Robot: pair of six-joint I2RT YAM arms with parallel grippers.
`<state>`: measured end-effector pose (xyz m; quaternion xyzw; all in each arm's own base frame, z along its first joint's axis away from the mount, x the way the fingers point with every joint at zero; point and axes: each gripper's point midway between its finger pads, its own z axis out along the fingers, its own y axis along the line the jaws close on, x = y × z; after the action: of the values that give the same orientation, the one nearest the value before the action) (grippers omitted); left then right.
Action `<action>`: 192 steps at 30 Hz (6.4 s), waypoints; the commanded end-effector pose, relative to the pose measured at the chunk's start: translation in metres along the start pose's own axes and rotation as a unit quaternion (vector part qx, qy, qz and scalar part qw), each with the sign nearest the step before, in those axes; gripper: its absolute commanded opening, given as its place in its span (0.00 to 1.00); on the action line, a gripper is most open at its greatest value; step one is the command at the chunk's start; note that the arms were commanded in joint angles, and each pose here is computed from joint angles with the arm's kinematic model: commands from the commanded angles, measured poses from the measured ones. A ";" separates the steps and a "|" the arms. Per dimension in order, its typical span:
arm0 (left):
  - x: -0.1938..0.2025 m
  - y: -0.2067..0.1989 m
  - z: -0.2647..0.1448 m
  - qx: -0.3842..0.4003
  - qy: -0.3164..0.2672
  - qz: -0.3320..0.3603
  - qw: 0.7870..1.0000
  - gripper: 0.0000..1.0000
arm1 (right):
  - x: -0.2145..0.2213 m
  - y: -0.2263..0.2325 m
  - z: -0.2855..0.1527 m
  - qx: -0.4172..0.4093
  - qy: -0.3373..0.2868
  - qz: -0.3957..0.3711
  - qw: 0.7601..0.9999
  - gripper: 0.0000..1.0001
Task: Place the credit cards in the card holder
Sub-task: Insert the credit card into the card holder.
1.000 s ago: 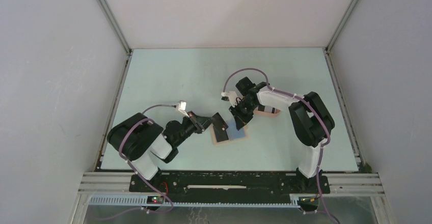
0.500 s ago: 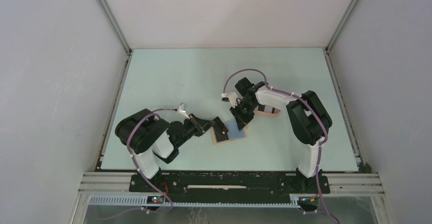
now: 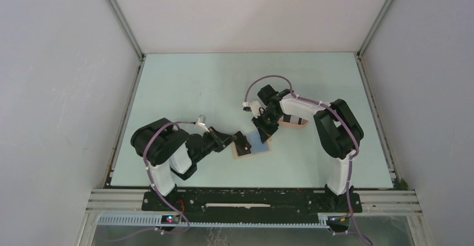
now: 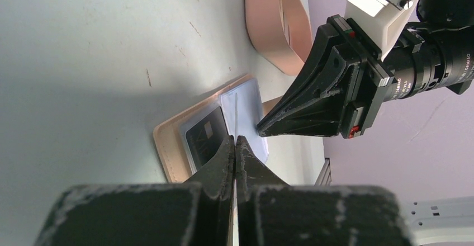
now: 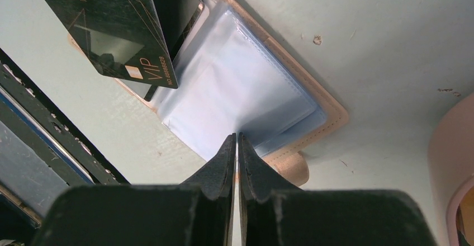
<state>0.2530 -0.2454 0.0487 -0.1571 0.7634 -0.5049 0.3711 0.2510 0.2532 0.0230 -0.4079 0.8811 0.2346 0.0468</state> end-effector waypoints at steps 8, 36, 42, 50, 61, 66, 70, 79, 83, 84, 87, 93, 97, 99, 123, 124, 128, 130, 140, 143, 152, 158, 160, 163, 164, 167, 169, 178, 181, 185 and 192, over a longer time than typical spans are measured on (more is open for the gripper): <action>0.001 -0.001 0.007 -0.004 -0.008 -0.020 1.000 0.00 | -0.006 0.002 -0.001 0.002 0.002 -0.002 1.000 0.11; 0.018 0.001 0.019 -0.019 0.022 -0.044 0.999 0.00 | -0.006 0.004 -0.001 -0.001 0.005 -0.004 1.000 0.10; 0.022 0.005 0.020 -0.026 0.029 -0.056 0.998 0.00 | -0.006 0.004 -0.001 -0.003 0.004 -0.005 1.000 0.10; 0.027 0.008 0.022 -0.033 0.038 -0.060 0.997 0.01 | -0.008 0.007 -0.004 -0.006 0.000 -0.006 1.000 0.11; 0.035 0.009 0.025 -0.044 0.062 -0.059 0.995 0.04 | -0.009 0.008 -0.005 -0.008 -0.001 -0.008 1.000 0.11; 0.039 0.008 0.025 -0.048 0.075 -0.060 0.994 0.04 | -0.009 0.008 -0.005 -0.007 0.000 -0.008 1.000 0.11; 0.041 0.007 0.028 -0.052 0.087 -0.057 0.993 0.04 | -0.009 0.008 -0.005 -0.008 0.000 -0.009 1.000 0.11; 0.045 0.004 0.032 -0.051 0.104 -0.059 0.992 0.04 | -0.009 0.010 -0.006 -0.011 0.001 -0.011 1.000 0.12; 0.046 0.003 0.033 -0.051 0.109 -0.060 0.991 0.04 | -0.009 0.010 -0.007 -0.012 0.001 -0.012 1.000 0.13; 0.047 0.003 0.034 -0.052 0.109 -0.059 0.991 0.04 | -0.009 0.010 -0.007 -0.013 0.000 -0.012 1.000 0.13; 0.047 0.003 0.036 -0.051 0.113 -0.060 0.990 0.05 | -0.010 0.011 -0.008 -0.014 -0.001 -0.013 1.000 0.13; 0.046 -0.001 0.042 -0.043 0.116 -0.061 0.990 0.07 | -0.012 0.016 -0.012 -0.023 -0.007 -0.021 0.999 0.19; 0.043 -0.002 0.045 -0.041 0.117 -0.061 0.990 0.08 | -0.014 0.019 -0.015 -0.028 -0.013 -0.026 0.999 0.22; 0.043 -0.002 0.046 -0.040 0.119 -0.061 0.990 0.09 | -0.015 0.020 -0.017 -0.028 -0.015 -0.029 0.999 0.22; 0.042 -0.001 0.056 -0.033 0.131 -0.066 0.989 0.17 | -0.037 0.097 -0.052 0.014 -0.161 -0.349 0.923 0.23; 0.042 -0.001 0.055 -0.033 0.132 -0.066 0.988 0.18 | -0.035 0.100 -0.048 0.026 -0.167 -0.382 0.909 0.23; 0.043 0.001 0.056 -0.035 0.135 -0.068 0.988 0.18 | -0.035 0.112 -0.028 0.063 -0.180 -0.484 0.854 0.20; 0.044 0.002 0.055 -0.035 0.134 -0.067 0.988 0.19 | -0.036 0.110 -0.020 0.074 -0.172 -0.496 0.848 0.17; 0.044 0.003 0.055 -0.035 0.135 -0.069 0.988 0.20 | -0.043 0.087 0.009 0.134 -0.134 -0.511 0.838 0.02; 0.045 0.003 0.056 -0.034 0.136 -0.070 0.988 0.20 | -0.042 0.082 0.017 0.147 -0.121 -0.515 0.835 0.01; 0.047 0.004 0.056 -0.032 0.140 -0.073 0.987 0.21 | -0.042 0.068 0.029 0.185 -0.096 -0.520 0.828 0.01; 0.049 0.004 0.057 -0.030 0.144 -0.073 0.986 0.24 | -0.042 0.056 0.027 0.214 -0.080 -0.517 0.825 0.01; 0.049 0.004 0.056 -0.030 0.145 -0.073 0.986 0.24 | -0.041 0.052 0.027 0.223 -0.075 -0.516 0.823 0.00; 0.050 0.005 0.057 -0.030 0.147 -0.073 0.986 0.25 | -0.039 0.047 0.025 0.237 -0.069 -0.511 0.823 0.00; 0.050 0.005 0.057 -0.031 0.148 -0.074 0.986 0.26 | -0.039 0.046 0.024 0.239 -0.066 -0.510 0.824 0.00; 0.050 0.004 0.057 -0.030 0.147 -0.072 0.986 0.27 | -0.037 0.043 0.023 0.243 -0.063 -0.508 0.824 0.00; 0.050 0.004 0.057 -0.031 0.147 -0.072 0.986 0.29 | -0.036 0.042 0.023 0.246 -0.060 -0.506 0.825 0.00; 0.050 0.006 0.057 -0.033 0.148 -0.070 0.986 0.32 | -0.030 0.030 0.015 0.256 -0.050 -0.488 0.833 0.00; 0.050 0.006 0.057 -0.033 0.148 -0.070 0.986 0.33 | -0.029 0.024 0.012 0.261 -0.047 -0.479 0.837 0.00; 0.050 0.007 0.057 -0.035 0.148 -0.069 0.986 0.33 | -0.027 0.018 0.008 0.264 -0.042 -0.471 0.841 0.00; 0.048 0.006 0.058 -0.035 0.147 -0.065 0.986 0.33 | -0.021 0.016 0.001 0.258 -0.037 -0.463 0.847 0.00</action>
<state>0.2616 -0.3135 0.0257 -0.1439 0.7983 -0.5417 0.2201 0.2509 0.2897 0.0224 -0.7434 0.6036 -0.0304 0.2864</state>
